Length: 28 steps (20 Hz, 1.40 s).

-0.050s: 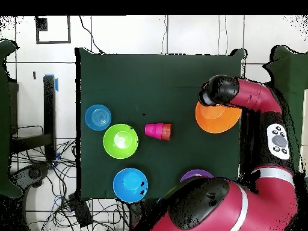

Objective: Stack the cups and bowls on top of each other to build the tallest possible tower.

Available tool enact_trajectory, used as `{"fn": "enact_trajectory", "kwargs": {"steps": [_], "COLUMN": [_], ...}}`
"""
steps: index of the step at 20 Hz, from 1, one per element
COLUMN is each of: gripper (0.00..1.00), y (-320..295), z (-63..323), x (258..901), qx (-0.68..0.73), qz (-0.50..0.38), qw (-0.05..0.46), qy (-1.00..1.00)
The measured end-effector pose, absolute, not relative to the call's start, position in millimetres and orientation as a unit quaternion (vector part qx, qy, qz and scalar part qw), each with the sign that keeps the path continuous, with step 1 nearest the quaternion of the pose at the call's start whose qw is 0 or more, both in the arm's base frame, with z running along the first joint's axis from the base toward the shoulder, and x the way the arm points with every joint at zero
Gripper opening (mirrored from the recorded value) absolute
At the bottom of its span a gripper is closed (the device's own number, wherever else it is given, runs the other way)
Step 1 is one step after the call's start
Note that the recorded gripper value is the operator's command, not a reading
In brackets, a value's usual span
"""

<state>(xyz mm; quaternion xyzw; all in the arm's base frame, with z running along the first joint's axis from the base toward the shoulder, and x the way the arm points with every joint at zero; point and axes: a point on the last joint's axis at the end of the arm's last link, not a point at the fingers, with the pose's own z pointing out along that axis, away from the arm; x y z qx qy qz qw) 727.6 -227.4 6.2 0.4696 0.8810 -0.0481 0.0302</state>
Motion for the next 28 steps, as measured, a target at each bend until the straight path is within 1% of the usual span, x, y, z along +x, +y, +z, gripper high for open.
{"fn": "enact_trajectory", "kwargs": {"steps": [19, 24, 28], "gripper": [1.0, 1.0, 1.0], "y": [-224.1, -227.6, -229.9], "z": [0.1, 8.5, 26.1], "x": [724.8, 716.6, 710.8], "qx": [0.473, 0.478, 0.478], "qz": [-0.033, -0.026, -0.028], "qw": [0.022, 0.016, 0.017], "qy": [0.88, 0.878, 0.878]}}
